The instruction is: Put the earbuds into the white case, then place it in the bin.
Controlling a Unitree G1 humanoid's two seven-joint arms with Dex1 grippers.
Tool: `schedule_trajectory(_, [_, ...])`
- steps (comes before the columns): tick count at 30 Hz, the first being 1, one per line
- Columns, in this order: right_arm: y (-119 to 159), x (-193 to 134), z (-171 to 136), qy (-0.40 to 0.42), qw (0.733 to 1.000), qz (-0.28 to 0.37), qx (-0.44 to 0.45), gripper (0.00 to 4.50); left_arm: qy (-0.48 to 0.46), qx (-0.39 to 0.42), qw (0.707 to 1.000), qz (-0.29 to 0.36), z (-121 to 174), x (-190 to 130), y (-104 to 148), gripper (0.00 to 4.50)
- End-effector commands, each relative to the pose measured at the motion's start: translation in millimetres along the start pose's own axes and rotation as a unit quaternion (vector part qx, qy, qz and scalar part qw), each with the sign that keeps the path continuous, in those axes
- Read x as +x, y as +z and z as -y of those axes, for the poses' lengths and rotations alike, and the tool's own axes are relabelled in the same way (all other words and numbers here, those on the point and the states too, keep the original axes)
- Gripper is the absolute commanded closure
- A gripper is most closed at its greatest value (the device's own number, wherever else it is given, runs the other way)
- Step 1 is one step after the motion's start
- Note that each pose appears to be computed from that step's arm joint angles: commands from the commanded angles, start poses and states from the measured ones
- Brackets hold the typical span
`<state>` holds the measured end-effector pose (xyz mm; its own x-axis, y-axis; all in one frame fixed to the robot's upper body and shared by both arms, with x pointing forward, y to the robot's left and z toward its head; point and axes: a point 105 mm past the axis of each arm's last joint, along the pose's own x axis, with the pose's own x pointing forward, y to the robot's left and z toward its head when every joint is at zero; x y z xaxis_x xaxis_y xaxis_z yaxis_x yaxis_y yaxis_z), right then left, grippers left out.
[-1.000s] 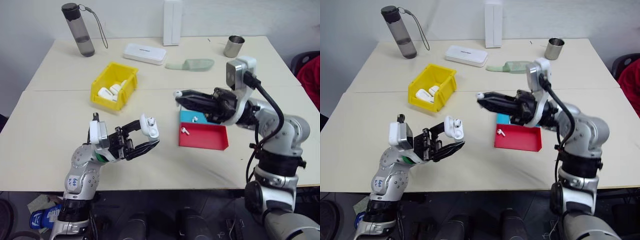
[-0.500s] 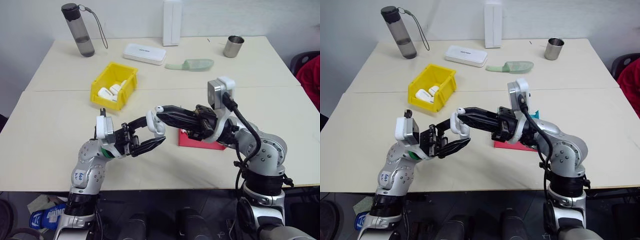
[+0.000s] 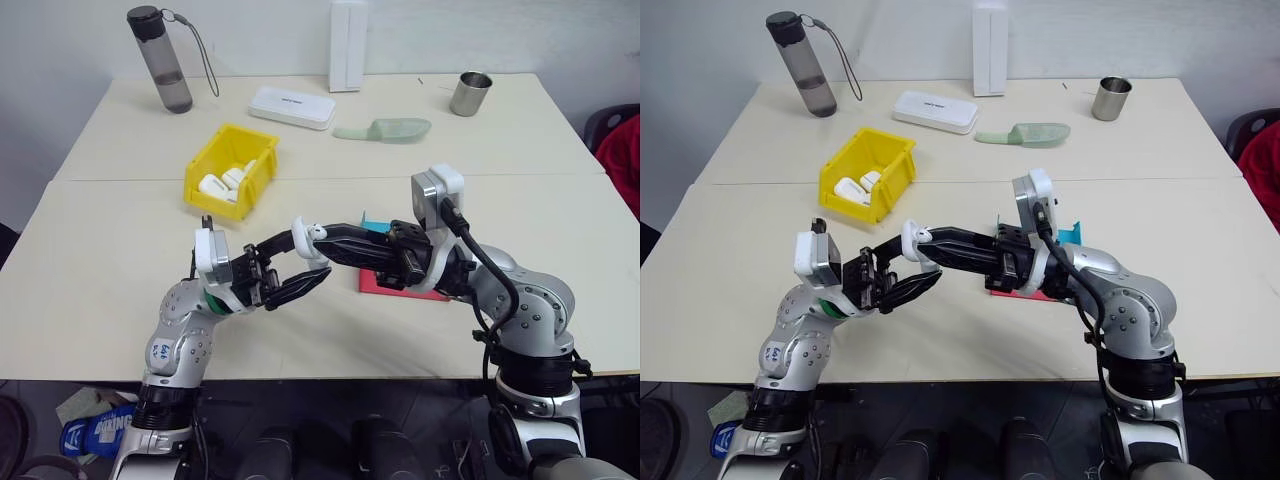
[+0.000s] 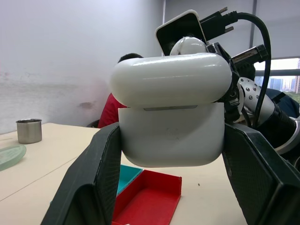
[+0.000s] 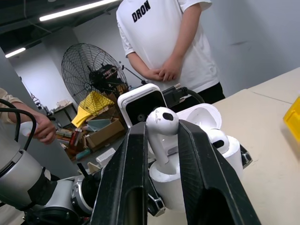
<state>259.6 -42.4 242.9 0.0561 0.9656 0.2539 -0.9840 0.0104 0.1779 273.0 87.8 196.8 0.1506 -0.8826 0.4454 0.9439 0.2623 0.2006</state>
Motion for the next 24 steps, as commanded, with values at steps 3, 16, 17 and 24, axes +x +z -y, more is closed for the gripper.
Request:
schedule_trajectory(3, [0, 2, -3, 0.006, 1.000, -0.002, -0.009, 3.94, -0.011, 0.021, 1.000, 0.019, 2, 7, 12, 1.74])
schedule_trajectory(16, [-14, -5, 11, -0.039, 0.998, -0.027, -0.034, 3.94, -0.008, 0.026, 0.999, 0.029, 1, 10, 17, 1.74])
schedule_trajectory(17, [-15, -6, 12, -0.041, 0.998, -0.029, -0.025, 3.94, -0.008, 0.027, 0.999, 0.029, 1, 10, 17, 1.74])
schedule_trajectory(24, [-10, -10, 9, -0.038, 0.998, -0.025, -0.037, 2.32, -0.009, 0.032, 0.999, 0.030, -2, 11, 20, 1.74])
